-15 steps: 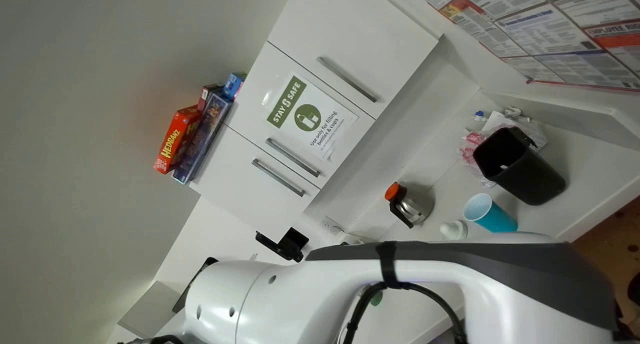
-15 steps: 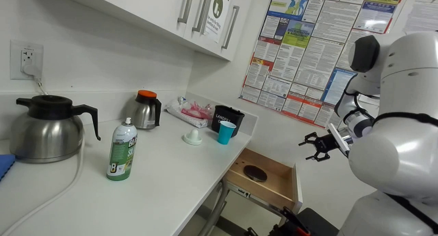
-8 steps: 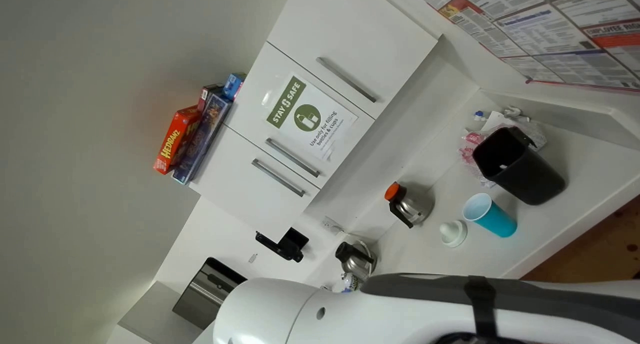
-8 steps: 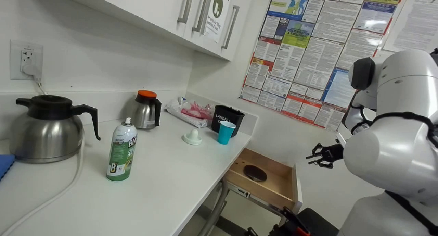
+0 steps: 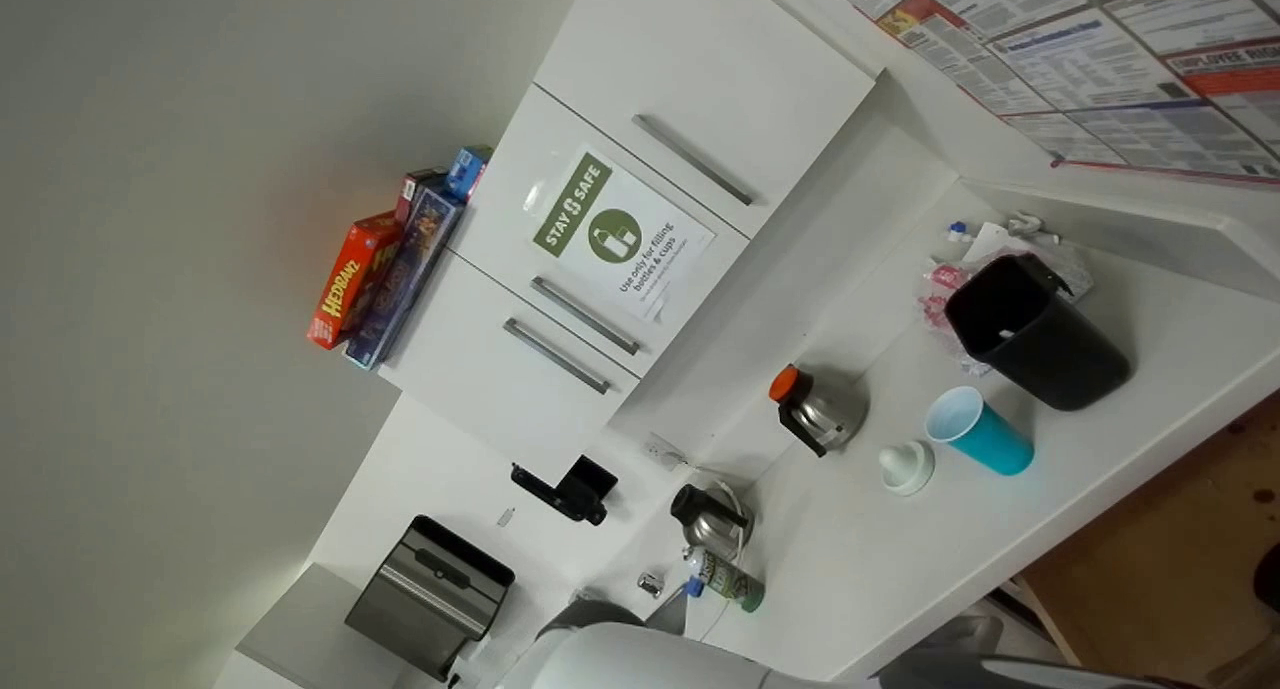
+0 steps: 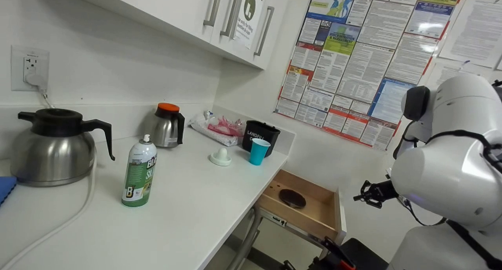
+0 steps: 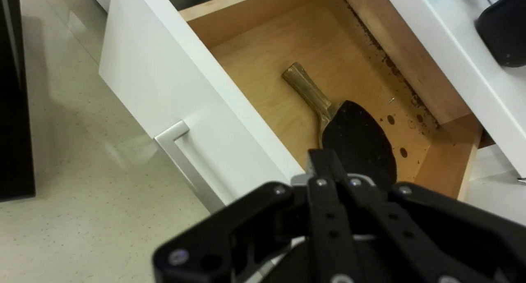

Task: Close the bottom drawer on the right

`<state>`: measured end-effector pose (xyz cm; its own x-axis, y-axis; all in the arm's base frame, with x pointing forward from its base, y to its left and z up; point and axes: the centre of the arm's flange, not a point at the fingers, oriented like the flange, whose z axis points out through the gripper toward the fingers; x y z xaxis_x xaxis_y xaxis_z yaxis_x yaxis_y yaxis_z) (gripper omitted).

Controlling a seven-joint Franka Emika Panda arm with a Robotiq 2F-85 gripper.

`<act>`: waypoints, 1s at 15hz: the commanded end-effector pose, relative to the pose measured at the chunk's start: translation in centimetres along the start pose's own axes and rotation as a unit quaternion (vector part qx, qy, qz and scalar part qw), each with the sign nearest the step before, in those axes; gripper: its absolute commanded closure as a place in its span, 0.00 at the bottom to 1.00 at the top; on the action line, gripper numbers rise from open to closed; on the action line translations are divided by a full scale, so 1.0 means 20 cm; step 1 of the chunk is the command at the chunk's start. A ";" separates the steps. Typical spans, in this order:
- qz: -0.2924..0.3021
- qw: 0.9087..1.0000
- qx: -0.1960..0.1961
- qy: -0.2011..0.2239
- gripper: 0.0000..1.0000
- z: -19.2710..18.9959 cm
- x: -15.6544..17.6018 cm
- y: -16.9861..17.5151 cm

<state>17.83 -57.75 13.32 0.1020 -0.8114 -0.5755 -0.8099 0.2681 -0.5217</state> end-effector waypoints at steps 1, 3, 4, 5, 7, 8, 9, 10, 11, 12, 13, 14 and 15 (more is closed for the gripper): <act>0.032 0.999 -0.004 -0.017 1.00 0.09 0.17 0.01; 0.050 0.998 -0.009 -0.025 1.00 0.17 0.23 0.04; 0.060 0.998 -0.012 -0.029 1.00 0.19 0.26 0.06; 0.070 0.997 -0.014 -0.032 1.00 0.21 0.29 0.07; 0.093 0.995 -0.019 -0.035 1.00 0.24 0.34 0.12; 0.102 0.994 -0.021 -0.035 1.00 0.24 0.36 0.14; 0.109 0.993 -0.023 -0.036 1.00 0.25 0.38 0.15; 0.114 0.993 -0.025 -0.037 1.00 0.27 0.39 0.16; 0.116 0.992 -0.021 -0.034 1.00 0.29 0.40 0.15; 0.113 0.993 -0.015 -0.033 1.00 0.32 0.39 0.15; 0.110 0.993 -0.009 -0.039 1.00 0.36 0.39 0.14; 0.108 0.993 0.002 -0.050 1.00 0.40 0.39 0.13; 0.105 0.993 0.011 -0.059 1.00 0.45 0.38 0.12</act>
<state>19.90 -58.63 2.92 -0.0242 -0.7019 -0.7118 -0.8337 0.4071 -0.3732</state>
